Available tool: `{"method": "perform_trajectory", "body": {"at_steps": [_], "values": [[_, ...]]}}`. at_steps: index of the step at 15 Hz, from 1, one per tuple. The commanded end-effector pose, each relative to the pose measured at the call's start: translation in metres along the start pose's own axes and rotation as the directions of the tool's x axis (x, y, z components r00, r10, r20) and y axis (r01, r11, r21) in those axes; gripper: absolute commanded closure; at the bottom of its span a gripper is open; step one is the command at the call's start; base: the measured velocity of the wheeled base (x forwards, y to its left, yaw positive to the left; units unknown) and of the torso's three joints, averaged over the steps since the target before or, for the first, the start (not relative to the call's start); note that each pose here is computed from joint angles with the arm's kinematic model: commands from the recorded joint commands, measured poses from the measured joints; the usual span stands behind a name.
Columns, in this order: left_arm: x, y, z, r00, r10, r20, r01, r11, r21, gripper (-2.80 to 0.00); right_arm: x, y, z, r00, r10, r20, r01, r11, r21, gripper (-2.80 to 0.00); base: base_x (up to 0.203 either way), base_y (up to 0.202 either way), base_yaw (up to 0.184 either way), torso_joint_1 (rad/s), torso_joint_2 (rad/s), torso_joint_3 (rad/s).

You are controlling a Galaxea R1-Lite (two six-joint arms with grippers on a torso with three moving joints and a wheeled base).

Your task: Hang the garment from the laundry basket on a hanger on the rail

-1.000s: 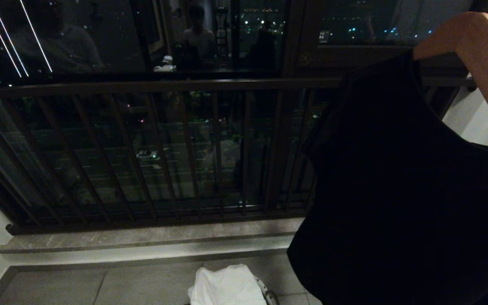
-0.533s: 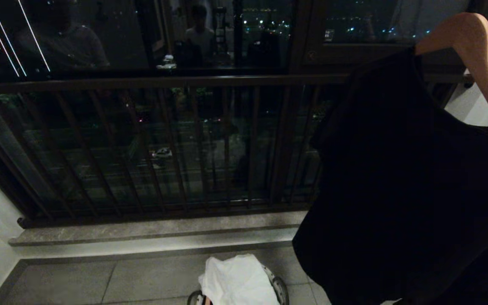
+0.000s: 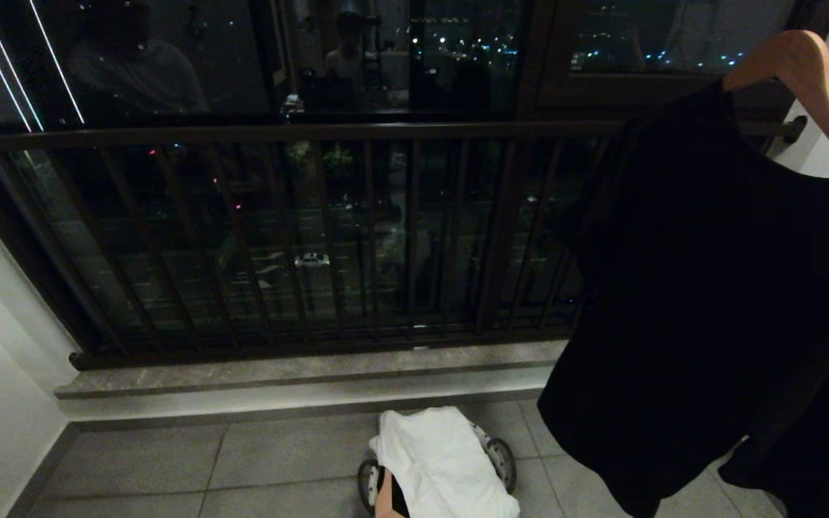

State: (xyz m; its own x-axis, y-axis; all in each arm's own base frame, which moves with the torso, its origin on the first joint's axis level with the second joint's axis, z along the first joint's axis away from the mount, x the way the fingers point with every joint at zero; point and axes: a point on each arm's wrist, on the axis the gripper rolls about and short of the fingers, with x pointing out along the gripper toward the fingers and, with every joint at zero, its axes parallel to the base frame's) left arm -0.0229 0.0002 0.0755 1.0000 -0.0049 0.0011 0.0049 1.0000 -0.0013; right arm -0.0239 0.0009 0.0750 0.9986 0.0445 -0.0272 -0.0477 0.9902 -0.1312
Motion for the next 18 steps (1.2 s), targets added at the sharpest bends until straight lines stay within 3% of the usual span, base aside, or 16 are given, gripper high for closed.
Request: {"method": "perform_trajectory", "body": {"at_steps": [1,13,18], "values": [[0.0001,0.0000,0.0002,1.000,0.000,0.000,0.000,1.000,0.000,0.00,0.0002,0.0000,-0.0003,1.000,0.000,-0.003,0.000,1.000,-0.001,0.00,0.000,0.000,0.000,0.000,0.00,0.000],[0.0001,0.0000,0.0000,1.000,0.000,-0.001,0.000,1.000,0.000,0.00,0.0002,0.0000,-0.0001,1.000,0.002,-0.002,-0.002,1.000,-0.008,0.00,0.000,0.000,0.000,0.000,0.00,0.000],[0.0001,0.0000,0.0002,1.000,0.000,0.000,0.000,1.000,0.000,0.00,0.0002,0.0000,-0.0001,1.000,0.002,-0.002,-0.002,1.000,-0.010,0.00,0.001,-0.012,0.105,0.002,0.00,0.002]]}}
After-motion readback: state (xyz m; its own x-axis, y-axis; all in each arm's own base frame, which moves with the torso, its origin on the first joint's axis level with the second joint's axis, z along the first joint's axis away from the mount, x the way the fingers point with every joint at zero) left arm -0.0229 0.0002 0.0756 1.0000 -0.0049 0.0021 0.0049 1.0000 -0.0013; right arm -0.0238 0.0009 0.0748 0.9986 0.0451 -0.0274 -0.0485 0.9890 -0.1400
